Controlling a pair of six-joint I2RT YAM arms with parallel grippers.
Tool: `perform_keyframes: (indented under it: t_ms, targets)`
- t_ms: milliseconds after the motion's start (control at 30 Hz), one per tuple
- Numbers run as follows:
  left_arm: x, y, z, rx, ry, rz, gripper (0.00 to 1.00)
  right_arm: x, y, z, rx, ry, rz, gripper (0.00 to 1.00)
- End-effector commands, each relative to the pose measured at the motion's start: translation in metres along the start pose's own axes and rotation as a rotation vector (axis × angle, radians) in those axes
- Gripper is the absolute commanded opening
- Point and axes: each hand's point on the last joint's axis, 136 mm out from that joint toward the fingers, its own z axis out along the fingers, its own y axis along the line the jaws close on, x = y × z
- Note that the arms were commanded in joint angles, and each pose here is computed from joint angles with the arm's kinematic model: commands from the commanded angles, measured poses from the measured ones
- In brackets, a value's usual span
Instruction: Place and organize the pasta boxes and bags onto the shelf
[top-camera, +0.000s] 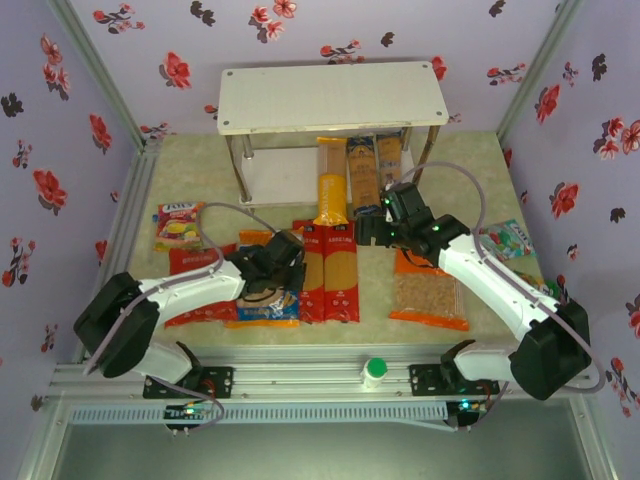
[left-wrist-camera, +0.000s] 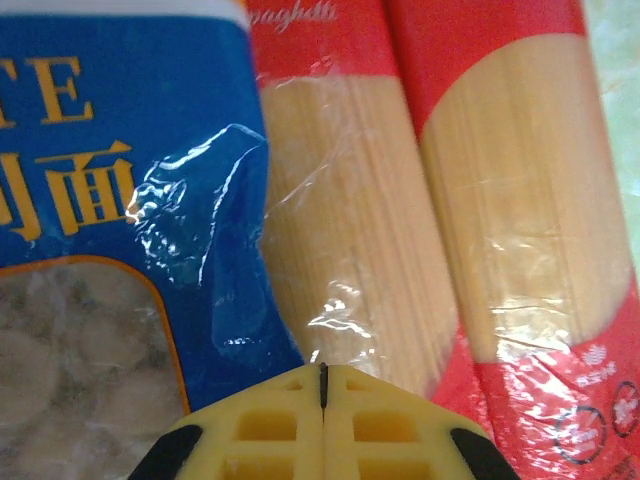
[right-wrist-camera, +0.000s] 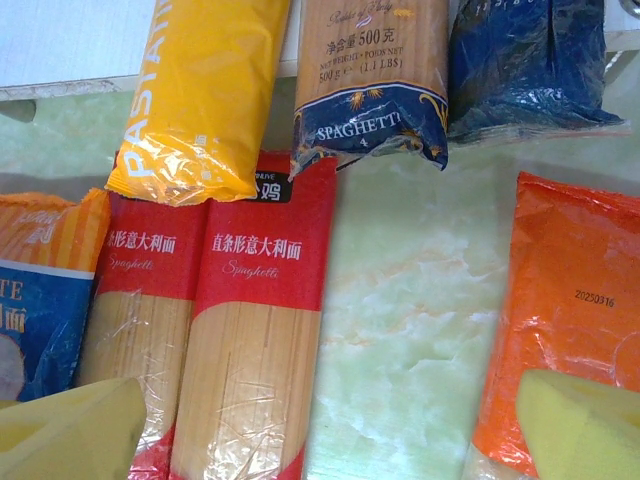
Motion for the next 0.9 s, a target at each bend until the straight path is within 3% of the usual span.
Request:
perform_keyframes:
  t_ms: [0, 333, 867]
  targets:
    - [0.005, 0.014, 0.008, 0.004, 0.022, -0.085, 0.03, -0.004, 0.001, -0.002, 0.008, -0.02, 0.014, 0.96]
    - [0.032, 0.073, 0.021, -0.124, 0.116, -0.16, 0.01, -0.005, 0.001, 0.002, 0.006, -0.024, 0.013, 0.96]
    - [0.056, 0.106, 0.002, -0.226, 0.204, -0.154, 0.01, -0.006, 0.006, 0.012, -0.01, -0.014, 0.011, 0.96]
